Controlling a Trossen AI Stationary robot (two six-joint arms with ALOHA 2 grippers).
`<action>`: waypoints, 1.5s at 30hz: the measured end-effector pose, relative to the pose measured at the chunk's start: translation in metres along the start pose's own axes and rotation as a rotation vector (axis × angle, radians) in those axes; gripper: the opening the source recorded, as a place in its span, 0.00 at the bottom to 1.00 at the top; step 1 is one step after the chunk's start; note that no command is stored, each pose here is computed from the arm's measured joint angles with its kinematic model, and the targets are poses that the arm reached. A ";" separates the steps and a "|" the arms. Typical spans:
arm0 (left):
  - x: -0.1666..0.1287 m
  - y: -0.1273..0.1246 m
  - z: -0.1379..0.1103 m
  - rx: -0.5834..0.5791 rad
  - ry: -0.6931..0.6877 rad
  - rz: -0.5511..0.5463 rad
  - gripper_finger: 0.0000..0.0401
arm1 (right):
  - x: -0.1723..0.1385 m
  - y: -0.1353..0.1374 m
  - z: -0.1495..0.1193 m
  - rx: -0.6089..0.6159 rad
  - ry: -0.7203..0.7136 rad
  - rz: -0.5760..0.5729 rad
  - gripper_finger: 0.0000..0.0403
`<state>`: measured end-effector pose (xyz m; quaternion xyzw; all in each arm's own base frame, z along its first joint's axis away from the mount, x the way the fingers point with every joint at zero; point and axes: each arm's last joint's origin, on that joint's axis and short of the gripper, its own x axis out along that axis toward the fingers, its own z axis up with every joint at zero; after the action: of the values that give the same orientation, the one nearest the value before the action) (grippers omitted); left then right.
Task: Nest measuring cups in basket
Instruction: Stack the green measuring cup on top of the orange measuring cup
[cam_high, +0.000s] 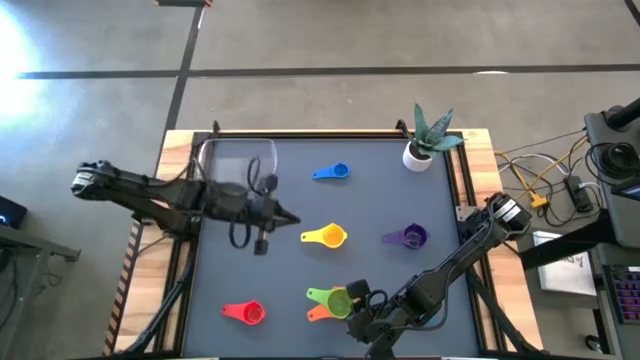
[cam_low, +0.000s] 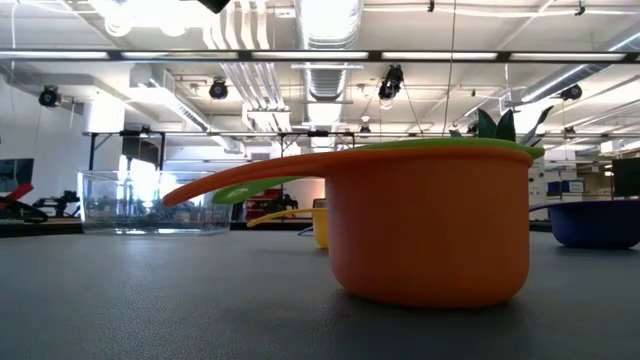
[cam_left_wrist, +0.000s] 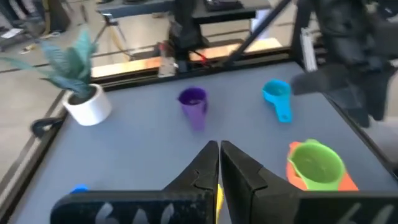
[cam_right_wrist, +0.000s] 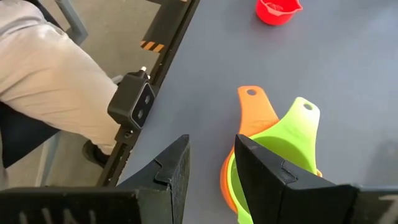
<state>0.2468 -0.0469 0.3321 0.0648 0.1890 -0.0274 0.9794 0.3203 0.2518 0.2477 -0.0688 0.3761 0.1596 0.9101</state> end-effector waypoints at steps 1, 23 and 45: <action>0.002 -0.004 -0.001 0.004 0.008 -0.012 0.00 | 0.000 0.000 0.000 0.000 0.000 0.000 0.29; 0.072 -0.026 -0.022 0.012 0.208 -0.041 0.26 | 0.000 0.000 0.000 0.034 0.000 0.000 0.29; 0.108 -0.007 -0.040 -0.018 0.376 0.034 0.38 | 0.019 0.008 -0.005 0.046 -0.008 0.019 0.29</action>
<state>0.3315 -0.0518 0.2540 0.0631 0.3680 0.0033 0.9277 0.3264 0.2629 0.2310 -0.0437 0.3764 0.1597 0.9115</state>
